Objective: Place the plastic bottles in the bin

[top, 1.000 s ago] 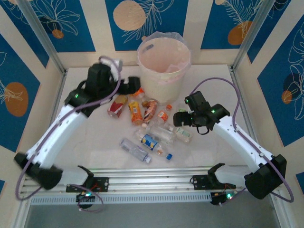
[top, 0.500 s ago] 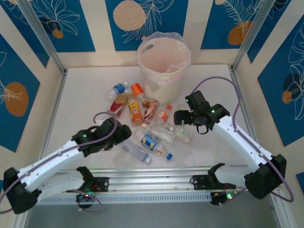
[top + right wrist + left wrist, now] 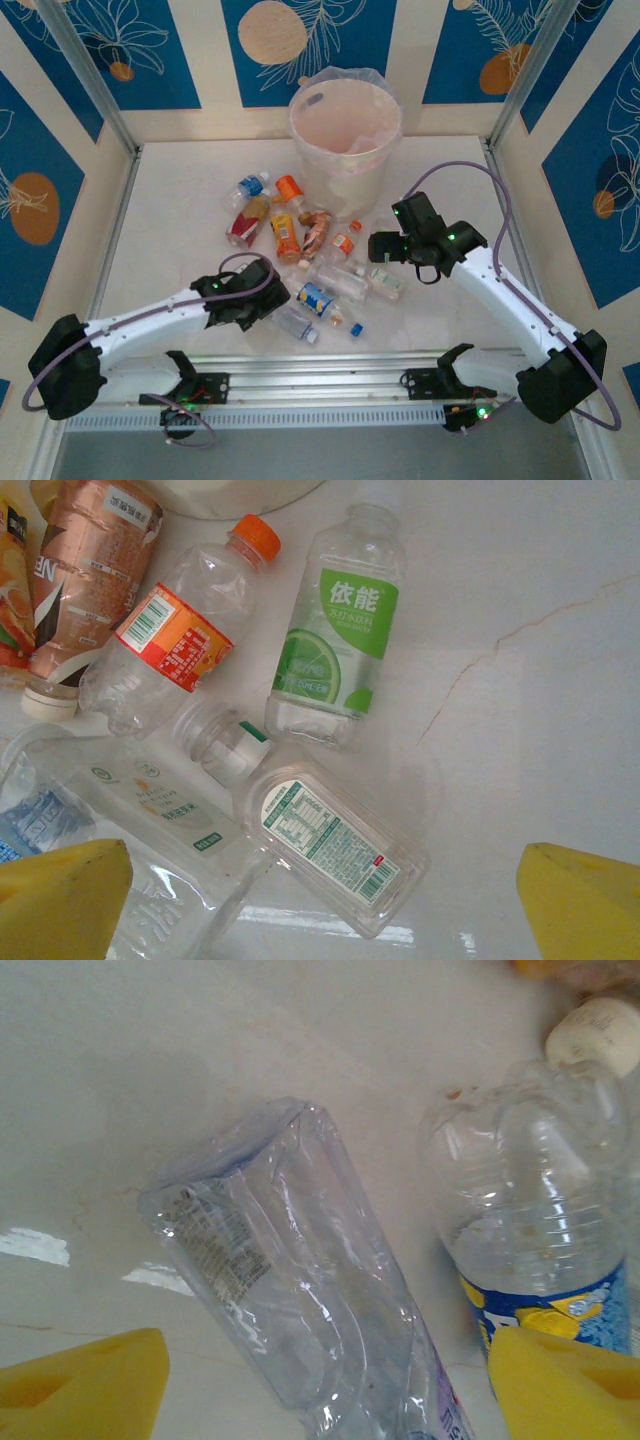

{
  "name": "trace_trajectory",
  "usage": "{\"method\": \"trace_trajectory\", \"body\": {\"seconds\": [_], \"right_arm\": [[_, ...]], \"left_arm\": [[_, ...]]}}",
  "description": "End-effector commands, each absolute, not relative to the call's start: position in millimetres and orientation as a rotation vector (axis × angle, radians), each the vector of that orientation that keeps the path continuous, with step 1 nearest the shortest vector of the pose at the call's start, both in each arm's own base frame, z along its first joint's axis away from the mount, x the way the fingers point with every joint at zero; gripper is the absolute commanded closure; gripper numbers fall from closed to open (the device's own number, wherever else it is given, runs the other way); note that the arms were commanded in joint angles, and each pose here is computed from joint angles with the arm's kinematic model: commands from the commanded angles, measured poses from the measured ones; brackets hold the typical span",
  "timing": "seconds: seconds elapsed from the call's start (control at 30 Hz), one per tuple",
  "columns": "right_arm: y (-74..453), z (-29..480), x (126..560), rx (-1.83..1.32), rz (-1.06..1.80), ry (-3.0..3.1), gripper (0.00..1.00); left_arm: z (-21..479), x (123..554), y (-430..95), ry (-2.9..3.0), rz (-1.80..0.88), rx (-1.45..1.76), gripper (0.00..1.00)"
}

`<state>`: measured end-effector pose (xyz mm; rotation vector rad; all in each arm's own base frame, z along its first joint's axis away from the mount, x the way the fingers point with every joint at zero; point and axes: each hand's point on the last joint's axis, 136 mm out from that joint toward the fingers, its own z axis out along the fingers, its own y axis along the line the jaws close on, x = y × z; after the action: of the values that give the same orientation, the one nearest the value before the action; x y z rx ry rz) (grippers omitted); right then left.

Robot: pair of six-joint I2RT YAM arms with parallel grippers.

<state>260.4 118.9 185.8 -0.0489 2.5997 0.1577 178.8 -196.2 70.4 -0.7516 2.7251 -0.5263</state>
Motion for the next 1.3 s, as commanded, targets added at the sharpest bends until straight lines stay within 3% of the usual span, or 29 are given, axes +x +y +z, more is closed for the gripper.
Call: {"method": "trace_trajectory", "body": {"seconds": [0.0,0.47,0.77,0.97,1.27], "right_arm": [[113.4,187.9,260.4,-0.026,0.143,2.581,0.01],[108.6,190.8,260.4,-0.002,0.136,2.574,0.01],[109.4,195.5,262.5,0.019,0.148,2.564,0.01],[111.3,199.2,264.3,0.020,0.162,2.555,0.01],[120.7,206.5,268.4,0.007,0.226,2.528,0.01]], "left_arm": [[65.6,177.4,-210.3,2.739,-0.595,-0.802,0.18],[32.1,175.9,-212.9,2.817,-0.510,-0.814,0.27],[23.9,181.9,-199.7,2.807,-0.463,-0.858,0.46],[43.4,189.0,-182.5,2.735,-0.418,-0.865,0.56],[123.4,200.4,-130.2,2.510,-0.309,-0.818,0.57]]}}
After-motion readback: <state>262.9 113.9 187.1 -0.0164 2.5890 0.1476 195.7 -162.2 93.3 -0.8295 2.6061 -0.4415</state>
